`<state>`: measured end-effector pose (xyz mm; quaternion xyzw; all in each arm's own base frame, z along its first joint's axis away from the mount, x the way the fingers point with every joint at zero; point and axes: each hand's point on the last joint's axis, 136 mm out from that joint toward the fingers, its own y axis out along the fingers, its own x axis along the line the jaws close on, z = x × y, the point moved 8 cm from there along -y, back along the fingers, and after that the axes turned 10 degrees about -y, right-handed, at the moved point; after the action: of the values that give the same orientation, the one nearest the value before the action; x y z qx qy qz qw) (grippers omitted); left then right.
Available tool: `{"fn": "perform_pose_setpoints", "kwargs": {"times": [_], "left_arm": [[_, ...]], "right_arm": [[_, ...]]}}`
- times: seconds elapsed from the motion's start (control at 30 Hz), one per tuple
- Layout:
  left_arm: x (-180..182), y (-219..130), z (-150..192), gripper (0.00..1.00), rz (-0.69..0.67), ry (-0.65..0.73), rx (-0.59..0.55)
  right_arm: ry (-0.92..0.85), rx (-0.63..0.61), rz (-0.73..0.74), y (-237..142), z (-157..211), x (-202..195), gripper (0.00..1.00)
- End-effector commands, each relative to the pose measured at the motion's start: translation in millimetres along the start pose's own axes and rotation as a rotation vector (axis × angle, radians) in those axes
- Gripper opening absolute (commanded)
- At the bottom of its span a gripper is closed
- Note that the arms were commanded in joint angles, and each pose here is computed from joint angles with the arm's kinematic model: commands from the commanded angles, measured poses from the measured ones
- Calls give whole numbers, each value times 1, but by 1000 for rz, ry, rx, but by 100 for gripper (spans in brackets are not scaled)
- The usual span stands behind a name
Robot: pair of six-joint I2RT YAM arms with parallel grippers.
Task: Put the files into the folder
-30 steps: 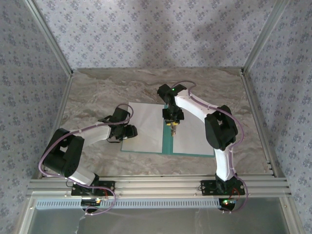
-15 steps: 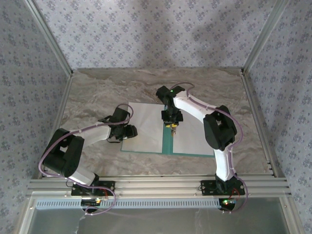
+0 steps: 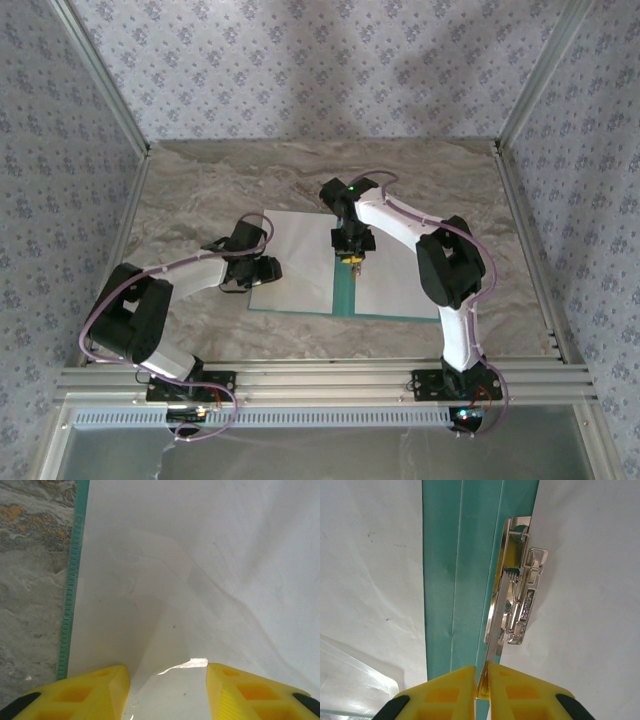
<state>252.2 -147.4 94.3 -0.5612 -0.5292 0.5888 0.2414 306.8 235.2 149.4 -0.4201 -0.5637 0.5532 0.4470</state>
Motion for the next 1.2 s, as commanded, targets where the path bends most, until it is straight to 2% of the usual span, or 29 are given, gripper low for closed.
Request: {"fn": "perform_pose_setpoints", "kwargs": {"times": [0.0,0.67,1.17], "left_arm": [[27,15,19,48,-113,-28,92],[28,15,19,48,-118,-33,88],[28,14,20,48,-120,-34,90]], "right_arm": [[5,75,53,13,11,-2,14],[2,128,146,29,26,-8,10],[16,141,156,44,33,-12,10]]}}
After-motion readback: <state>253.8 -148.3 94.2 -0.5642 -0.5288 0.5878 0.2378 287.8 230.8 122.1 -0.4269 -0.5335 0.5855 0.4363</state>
